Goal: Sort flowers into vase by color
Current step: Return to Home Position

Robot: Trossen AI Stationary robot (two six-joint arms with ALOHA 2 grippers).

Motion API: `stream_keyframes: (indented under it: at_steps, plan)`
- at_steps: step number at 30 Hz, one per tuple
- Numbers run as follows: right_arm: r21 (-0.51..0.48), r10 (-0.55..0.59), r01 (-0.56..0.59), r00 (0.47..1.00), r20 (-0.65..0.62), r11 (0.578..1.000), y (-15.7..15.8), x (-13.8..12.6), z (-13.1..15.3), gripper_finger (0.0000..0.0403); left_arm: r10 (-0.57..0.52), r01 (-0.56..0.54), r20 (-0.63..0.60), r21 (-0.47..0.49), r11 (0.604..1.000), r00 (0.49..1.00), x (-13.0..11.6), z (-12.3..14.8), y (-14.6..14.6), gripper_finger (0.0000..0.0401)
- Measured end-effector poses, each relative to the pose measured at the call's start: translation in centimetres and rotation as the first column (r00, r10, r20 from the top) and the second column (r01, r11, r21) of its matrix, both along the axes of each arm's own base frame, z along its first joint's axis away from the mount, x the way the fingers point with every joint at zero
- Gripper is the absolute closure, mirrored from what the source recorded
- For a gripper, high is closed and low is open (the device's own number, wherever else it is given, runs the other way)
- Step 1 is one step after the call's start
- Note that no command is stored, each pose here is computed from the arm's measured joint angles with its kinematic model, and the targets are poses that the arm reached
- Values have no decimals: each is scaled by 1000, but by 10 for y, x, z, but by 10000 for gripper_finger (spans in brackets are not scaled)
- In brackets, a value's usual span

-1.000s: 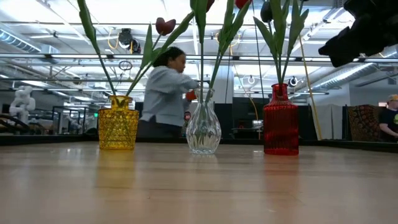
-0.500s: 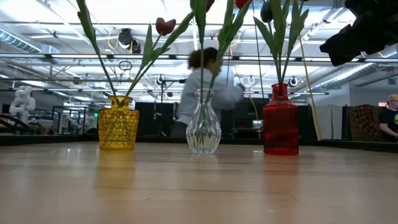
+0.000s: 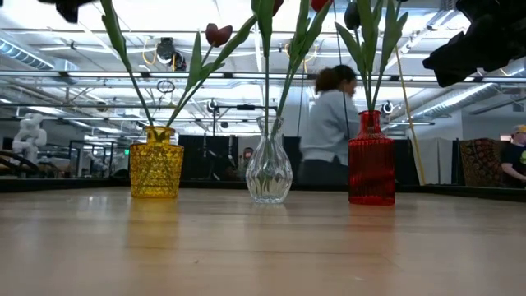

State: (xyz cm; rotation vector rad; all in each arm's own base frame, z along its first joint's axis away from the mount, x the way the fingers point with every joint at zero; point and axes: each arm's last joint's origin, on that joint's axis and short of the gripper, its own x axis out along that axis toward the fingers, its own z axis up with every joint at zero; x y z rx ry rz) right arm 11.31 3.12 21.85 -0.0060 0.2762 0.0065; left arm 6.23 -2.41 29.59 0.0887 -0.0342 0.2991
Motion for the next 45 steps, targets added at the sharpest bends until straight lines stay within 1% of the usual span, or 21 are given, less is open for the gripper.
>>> stream_keyframes:
  at_steps: [5,8,11,13,19,22,26,28,32,38,40,45]
  plan:
    - [5,24,-24,1000,2,1000,1,0,0,402,14,-12,42,-42,999,999,-10,-18,10,364]
    - [-5,26,-26,1000,3,1000,1,0,0,402,-26,29,62,-54,998,998,-13,-31,12,364]
    - [-12,28,-28,1000,6,1000,1,0,1,402,-61,62,36,-48,997,998,-8,-46,6,364]
    - [-14,29,-29,999,13,999,1,0,1,402,-86,88,30,-66,994,996,-5,-53,3,364]
    - [-9,32,-32,999,25,999,0,-1,3,402,-51,54,30,-134,990,998,0,-70,-1,364]
    - [-12,35,-34,999,25,999,0,-1,3,402,-68,70,17,-153,986,998,4,-81,-5,364]
    - [-16,38,-38,999,24,999,0,-1,3,402,-85,85,7,-153,984,996,9,-97,-10,364]
    - [-13,45,-45,999,26,999,1,-1,3,402,-85,84,0,-154,985,996,11,-108,-12,370]
    - [-11,57,-56,998,39,998,1,-1,4,403,-101,101,4,-155,983,995,15,-123,-16,395]
    - [-20,61,-60,997,53,998,1,-1,5,403,-189,193,42,-144,971,981,17,-125,-20,398]
    - [-17,61,-60,996,69,998,1,-2,6,403,-202,206,43,-145,968,978,17,-125,-20,398]
    - [-16,64,-62,990,123,998,-2,-9,-6,403,-238,242,47,-142,960,970,19,-124,-19,399]
